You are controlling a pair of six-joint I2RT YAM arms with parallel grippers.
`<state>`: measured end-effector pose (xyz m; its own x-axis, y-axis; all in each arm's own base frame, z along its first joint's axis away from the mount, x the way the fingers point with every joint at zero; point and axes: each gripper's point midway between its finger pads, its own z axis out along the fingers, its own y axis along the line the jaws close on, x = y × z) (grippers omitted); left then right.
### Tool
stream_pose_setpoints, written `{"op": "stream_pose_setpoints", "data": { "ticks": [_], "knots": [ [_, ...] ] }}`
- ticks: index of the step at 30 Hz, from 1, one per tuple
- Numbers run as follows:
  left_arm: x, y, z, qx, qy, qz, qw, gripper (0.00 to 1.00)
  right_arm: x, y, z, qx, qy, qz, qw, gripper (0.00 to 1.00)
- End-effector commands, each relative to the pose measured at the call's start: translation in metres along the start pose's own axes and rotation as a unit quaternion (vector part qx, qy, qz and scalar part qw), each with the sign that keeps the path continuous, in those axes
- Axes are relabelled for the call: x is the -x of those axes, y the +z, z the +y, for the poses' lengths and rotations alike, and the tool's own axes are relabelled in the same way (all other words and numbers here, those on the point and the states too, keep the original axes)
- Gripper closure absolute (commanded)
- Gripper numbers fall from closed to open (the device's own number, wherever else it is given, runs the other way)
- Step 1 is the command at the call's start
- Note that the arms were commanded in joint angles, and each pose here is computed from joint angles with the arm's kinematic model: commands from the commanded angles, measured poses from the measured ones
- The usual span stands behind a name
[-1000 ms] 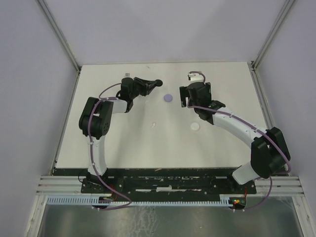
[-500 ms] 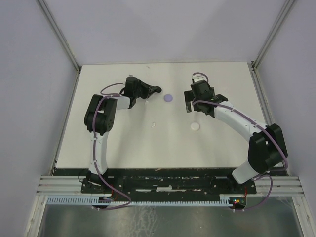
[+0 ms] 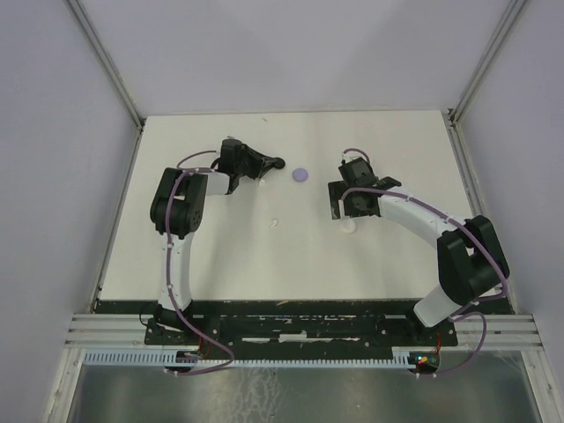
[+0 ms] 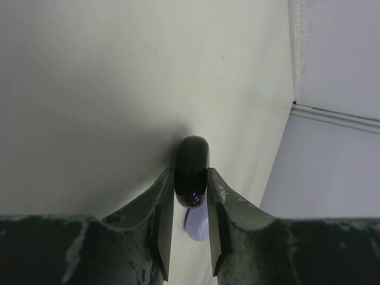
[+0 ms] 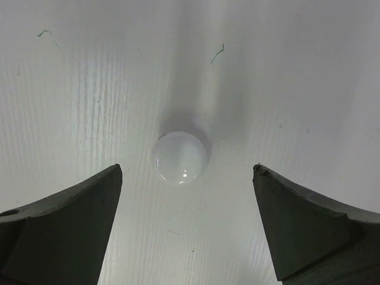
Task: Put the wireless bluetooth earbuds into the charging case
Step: Place the charging case at the center of the board.
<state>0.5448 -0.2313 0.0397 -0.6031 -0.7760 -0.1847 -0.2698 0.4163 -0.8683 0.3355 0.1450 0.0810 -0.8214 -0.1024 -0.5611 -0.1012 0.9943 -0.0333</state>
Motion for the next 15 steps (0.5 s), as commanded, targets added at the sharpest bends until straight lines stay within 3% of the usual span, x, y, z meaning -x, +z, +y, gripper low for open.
{"op": "stream_pose_setpoints", "data": {
  "ticks": [1, 15],
  "knots": [
    [0.005, 0.000, -0.004, -0.014, 0.024, 0.006, 1.000, 0.65, -0.004, 0.005, 0.005, 0.013, 0.014, 0.004, 1.000, 0.00],
    [0.023, -0.017, -0.004, -0.026, 0.012, 0.004, 1.000, 0.55, -0.037, 0.027, 0.010, 0.024, 0.006, 0.050, 0.998, 0.01]
  ]
}}
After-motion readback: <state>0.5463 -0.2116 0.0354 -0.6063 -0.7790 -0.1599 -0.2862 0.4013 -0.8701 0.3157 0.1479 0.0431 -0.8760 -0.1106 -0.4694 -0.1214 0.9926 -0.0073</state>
